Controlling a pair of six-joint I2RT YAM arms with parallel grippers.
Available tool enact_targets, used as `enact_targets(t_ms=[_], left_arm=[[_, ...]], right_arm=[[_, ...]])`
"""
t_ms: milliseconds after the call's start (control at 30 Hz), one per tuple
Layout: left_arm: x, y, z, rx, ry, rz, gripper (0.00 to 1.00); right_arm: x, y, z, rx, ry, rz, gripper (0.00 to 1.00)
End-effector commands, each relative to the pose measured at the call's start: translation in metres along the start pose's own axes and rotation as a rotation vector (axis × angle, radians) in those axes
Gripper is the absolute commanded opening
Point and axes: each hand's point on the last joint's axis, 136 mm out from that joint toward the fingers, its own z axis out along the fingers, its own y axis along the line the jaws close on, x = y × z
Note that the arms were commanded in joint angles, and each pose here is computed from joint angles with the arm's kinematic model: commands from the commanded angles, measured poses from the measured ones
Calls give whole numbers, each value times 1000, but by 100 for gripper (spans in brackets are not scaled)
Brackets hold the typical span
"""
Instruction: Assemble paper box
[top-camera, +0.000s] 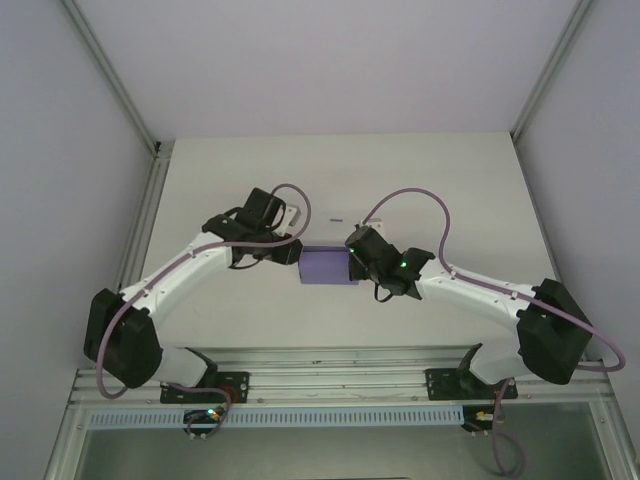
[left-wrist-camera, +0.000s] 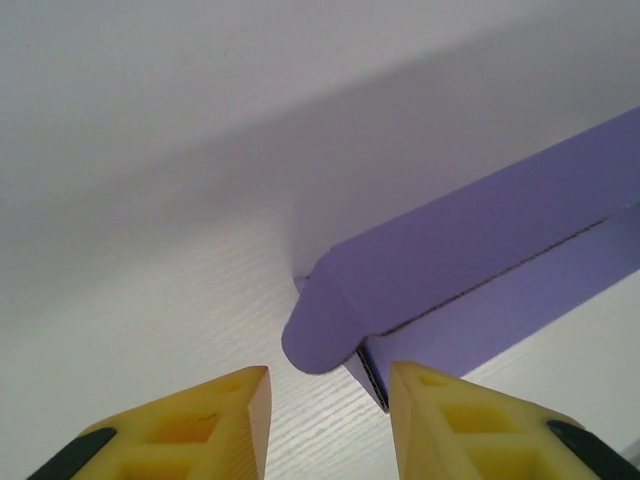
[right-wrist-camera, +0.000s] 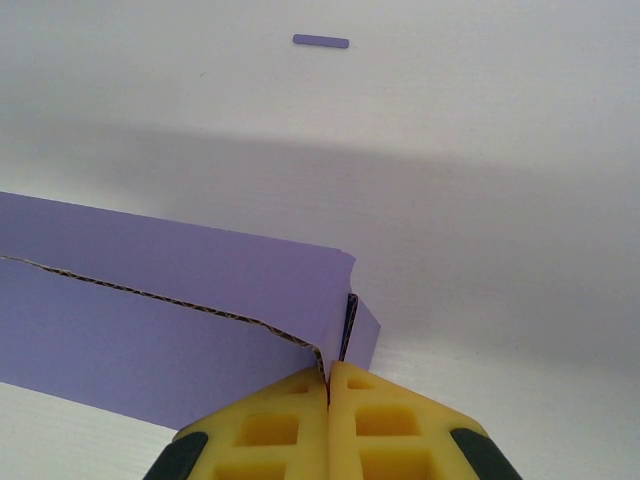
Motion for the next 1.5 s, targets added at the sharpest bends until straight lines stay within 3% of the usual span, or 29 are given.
enact_targets(t_ms=[0, 333, 500, 567, 667, 1200, 1367, 1467], left_arm=[[-12, 3, 2, -28, -23, 58, 35], [-23, 0, 11, -38, -42, 114, 20], [-26, 0, 15, -62, -72, 149, 20], [-26, 6, 18, -90, -84, 185, 29], [-27, 13, 21, -130, -96, 206, 30], [-24, -5, 28, -25, -110, 322, 30], [-25, 4, 33, -60, -79, 313, 19], [-29, 7, 33, -77, -84, 301, 6]], right_arm=[[43, -18, 10, 64, 158, -67, 0], [44, -17, 11, 59, 163, -74, 0], [44, -16, 10, 52, 160, -81, 0], [44, -16, 9, 50, 160, -86, 0], [44, -16, 9, 46, 162, -88, 0], [44, -14, 9, 33, 167, -96, 0], [44, -13, 8, 28, 166, -96, 0], [43, -13, 8, 24, 165, -97, 0]])
